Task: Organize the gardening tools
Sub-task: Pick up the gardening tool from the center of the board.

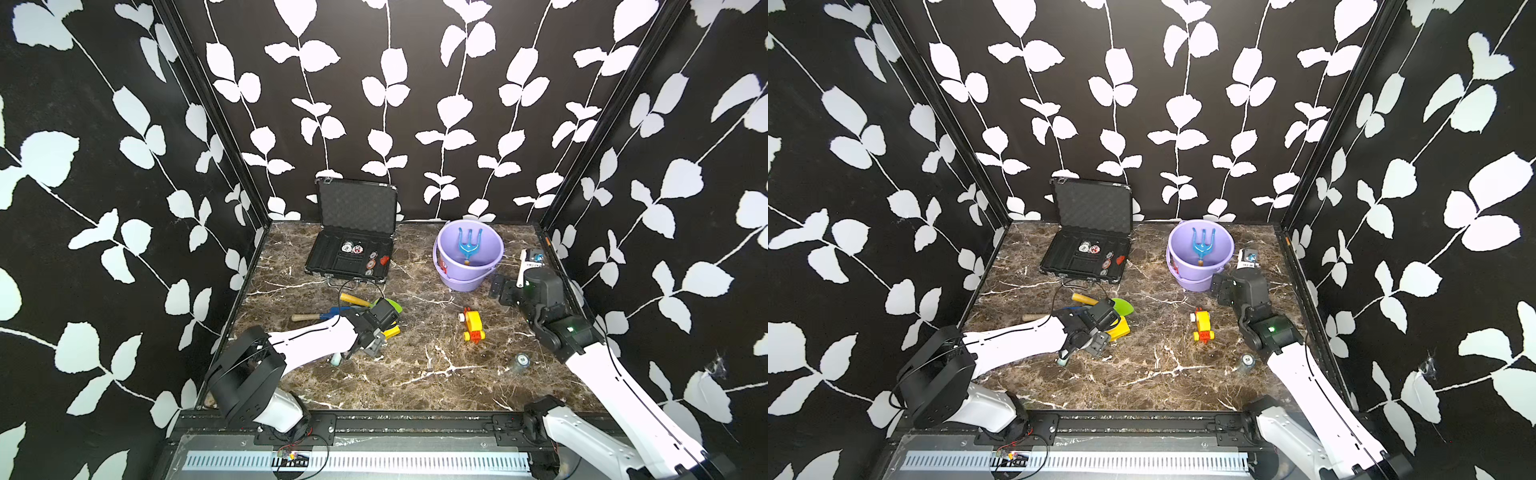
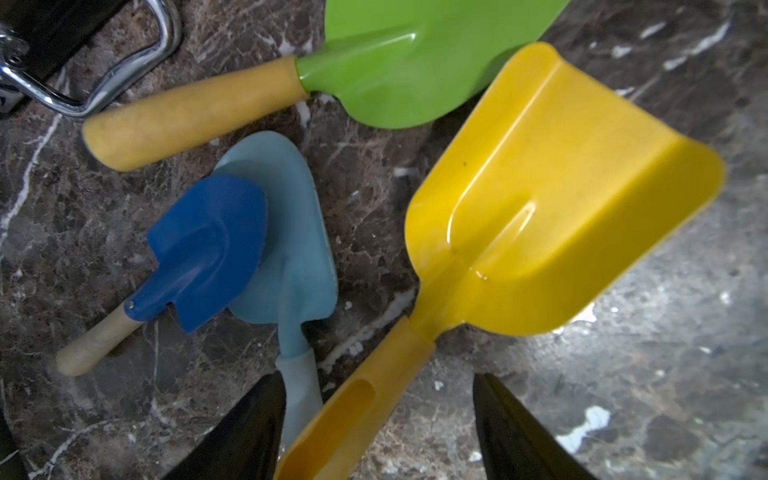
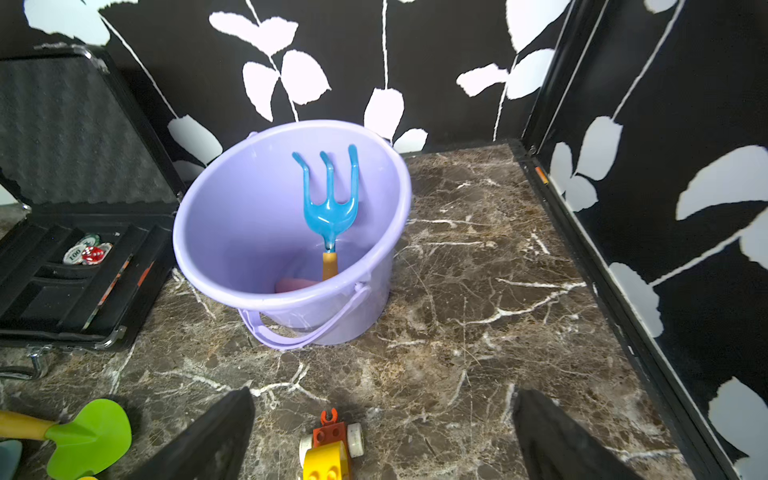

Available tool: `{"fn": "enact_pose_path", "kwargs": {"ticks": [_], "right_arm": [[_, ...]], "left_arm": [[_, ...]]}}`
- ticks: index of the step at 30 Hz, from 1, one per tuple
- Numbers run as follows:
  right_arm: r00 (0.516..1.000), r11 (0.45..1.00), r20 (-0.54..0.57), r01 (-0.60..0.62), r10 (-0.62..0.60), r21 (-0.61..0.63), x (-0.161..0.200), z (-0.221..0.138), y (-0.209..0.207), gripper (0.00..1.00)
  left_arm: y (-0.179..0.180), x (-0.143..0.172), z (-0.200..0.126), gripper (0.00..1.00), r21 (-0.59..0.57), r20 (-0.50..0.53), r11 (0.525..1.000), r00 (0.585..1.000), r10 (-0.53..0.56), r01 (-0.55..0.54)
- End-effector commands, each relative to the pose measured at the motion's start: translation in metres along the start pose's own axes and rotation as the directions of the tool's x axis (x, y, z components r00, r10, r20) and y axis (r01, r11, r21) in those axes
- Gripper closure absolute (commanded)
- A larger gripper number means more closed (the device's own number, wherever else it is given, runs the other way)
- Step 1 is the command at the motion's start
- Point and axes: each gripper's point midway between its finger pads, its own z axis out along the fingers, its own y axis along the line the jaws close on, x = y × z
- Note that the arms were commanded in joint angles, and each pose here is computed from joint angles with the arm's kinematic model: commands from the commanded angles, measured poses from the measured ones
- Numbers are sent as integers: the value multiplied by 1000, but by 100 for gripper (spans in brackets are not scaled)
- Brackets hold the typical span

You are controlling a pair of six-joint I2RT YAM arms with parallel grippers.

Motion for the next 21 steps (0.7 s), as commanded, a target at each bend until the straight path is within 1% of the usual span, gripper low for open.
{"fn": "enact_pose_path", "kwargs": {"ticks": [1,7,11,17,21], "right_arm": [[1000,999,18,-13,12,47,1,-5,-12,1],[999,999,26,-23,22,26,0,-8,-9,1],[1000,1000,10,-21,20,14,3,-4,-5,1],[1000,1000,-15,-18,18,6,6,3,-1,1],[1000,1000,-19,-24,24,-3,6,3,0,1]], "left_arm": [[-8,8,1,27,54,-56,999,998,2,1],[-23,17,14,34,108,-96,994,995,0,11],[-34,16,22,46,150,-109,989,994,6,11],[-47,3,25,47,206,-74,979,997,6,10],[-57,-2,28,52,246,-54,969,999,3,10]]}}
